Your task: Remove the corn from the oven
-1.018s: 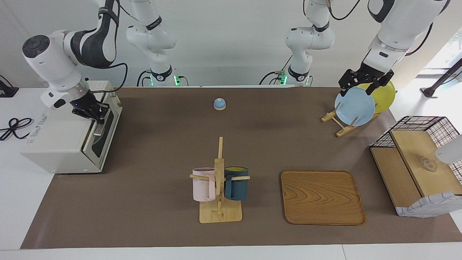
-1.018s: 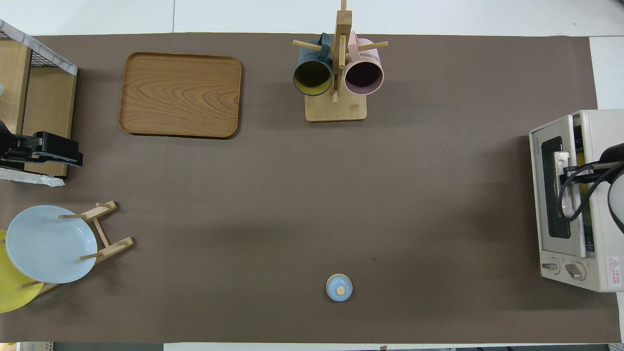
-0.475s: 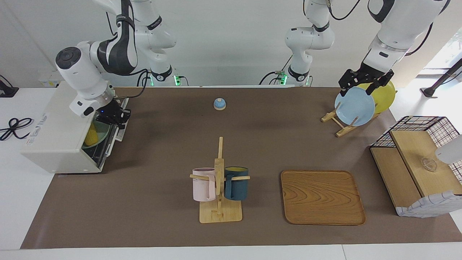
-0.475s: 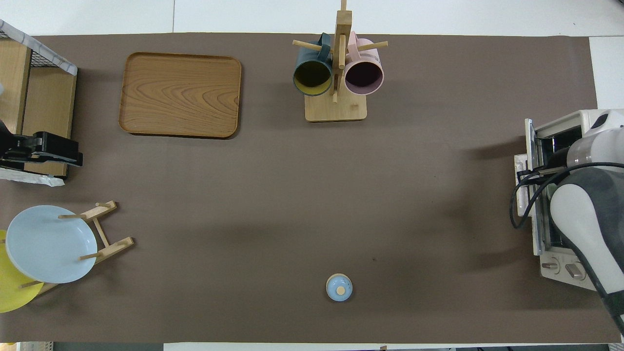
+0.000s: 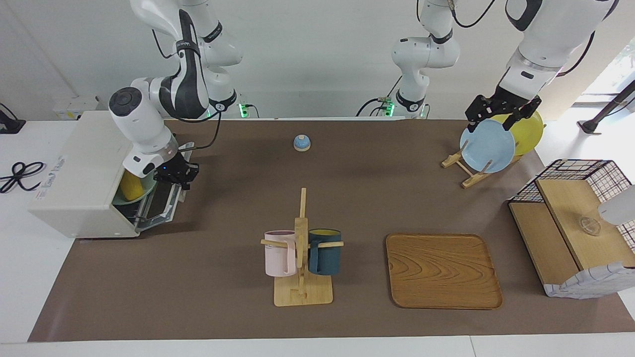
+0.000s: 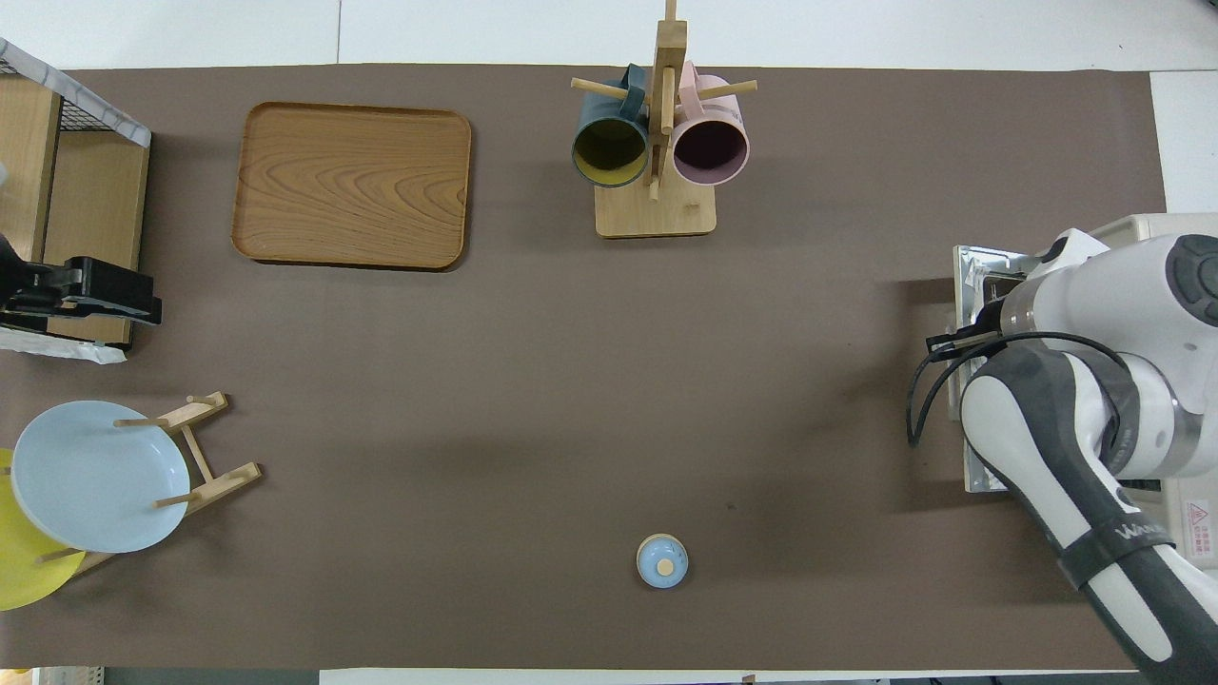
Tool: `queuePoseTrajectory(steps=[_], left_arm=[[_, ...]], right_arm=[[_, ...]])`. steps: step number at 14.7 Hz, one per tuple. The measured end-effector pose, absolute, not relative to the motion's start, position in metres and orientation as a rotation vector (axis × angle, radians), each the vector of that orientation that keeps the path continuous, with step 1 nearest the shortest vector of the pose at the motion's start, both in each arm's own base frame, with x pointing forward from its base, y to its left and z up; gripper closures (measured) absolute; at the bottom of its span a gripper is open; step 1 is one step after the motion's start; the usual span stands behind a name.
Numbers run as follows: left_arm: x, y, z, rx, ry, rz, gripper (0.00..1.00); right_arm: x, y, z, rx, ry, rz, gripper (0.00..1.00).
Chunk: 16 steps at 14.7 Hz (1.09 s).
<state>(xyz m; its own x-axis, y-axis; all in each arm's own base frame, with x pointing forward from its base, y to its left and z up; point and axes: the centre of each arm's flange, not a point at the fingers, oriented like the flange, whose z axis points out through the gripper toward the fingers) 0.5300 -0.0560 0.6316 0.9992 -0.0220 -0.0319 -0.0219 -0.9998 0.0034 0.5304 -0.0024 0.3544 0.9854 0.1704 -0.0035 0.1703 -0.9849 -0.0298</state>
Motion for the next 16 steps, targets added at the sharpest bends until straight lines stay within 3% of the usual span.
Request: queuePoseTrajectory(steps=[8, 16], left_arm=[[0.53, -0.056, 0.632, 3.138, -0.034, -0.05, 0.0], [0.53, -0.056, 0.632, 3.138, -0.034, -0.05, 0.0]], right_arm=[[0.531, 0.006, 0.31, -3.105, -0.282, 0.01, 0.99], [0.535, 0.019, 0.313, -3.017, -0.128, -0.01, 0.99]])
